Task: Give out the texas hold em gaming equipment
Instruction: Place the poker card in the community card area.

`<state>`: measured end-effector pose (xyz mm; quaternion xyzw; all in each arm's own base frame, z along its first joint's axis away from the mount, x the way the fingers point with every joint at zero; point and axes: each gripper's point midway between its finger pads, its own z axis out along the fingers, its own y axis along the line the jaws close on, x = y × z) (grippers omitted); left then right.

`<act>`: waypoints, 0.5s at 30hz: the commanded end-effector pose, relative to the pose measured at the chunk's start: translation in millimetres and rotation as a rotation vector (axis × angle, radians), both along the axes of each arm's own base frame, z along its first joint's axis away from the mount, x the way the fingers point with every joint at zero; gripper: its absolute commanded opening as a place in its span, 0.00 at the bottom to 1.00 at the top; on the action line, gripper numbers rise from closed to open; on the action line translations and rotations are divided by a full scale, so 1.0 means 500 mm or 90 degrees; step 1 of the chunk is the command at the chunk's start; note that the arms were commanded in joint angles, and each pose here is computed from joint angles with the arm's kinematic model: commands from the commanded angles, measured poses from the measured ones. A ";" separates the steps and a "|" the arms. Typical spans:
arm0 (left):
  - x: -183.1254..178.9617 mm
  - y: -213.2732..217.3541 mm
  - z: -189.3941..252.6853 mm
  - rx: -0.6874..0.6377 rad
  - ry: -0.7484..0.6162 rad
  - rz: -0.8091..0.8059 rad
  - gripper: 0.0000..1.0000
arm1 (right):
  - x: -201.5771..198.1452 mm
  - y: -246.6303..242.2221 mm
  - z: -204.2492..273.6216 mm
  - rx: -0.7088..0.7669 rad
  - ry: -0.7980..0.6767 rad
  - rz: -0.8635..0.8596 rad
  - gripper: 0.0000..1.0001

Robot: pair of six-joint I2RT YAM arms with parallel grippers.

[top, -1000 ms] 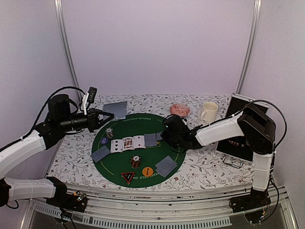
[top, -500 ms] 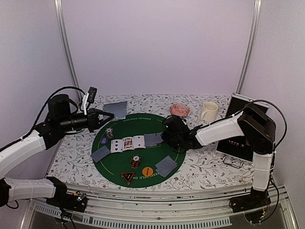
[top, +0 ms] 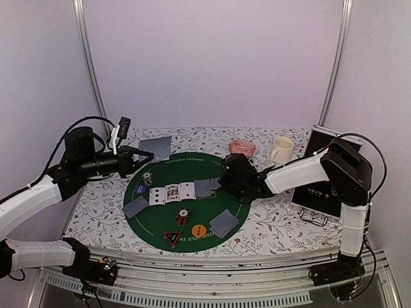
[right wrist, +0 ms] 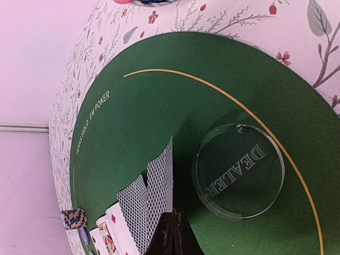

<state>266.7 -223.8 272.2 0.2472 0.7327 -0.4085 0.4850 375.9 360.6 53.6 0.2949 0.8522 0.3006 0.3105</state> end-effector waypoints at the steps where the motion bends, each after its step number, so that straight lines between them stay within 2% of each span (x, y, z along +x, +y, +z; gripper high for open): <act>1: -0.003 0.001 0.037 -0.013 -0.032 -0.006 0.00 | 0.002 0.001 0.033 0.010 -0.010 0.010 0.01; 8: -0.004 0.001 0.041 -0.015 -0.034 -0.007 0.00 | 0.001 0.010 0.053 -0.041 -0.050 0.085 0.01; 15: -0.007 0.003 0.047 -0.016 -0.041 -0.006 0.00 | 0.006 0.009 0.053 -0.039 -0.041 0.085 0.02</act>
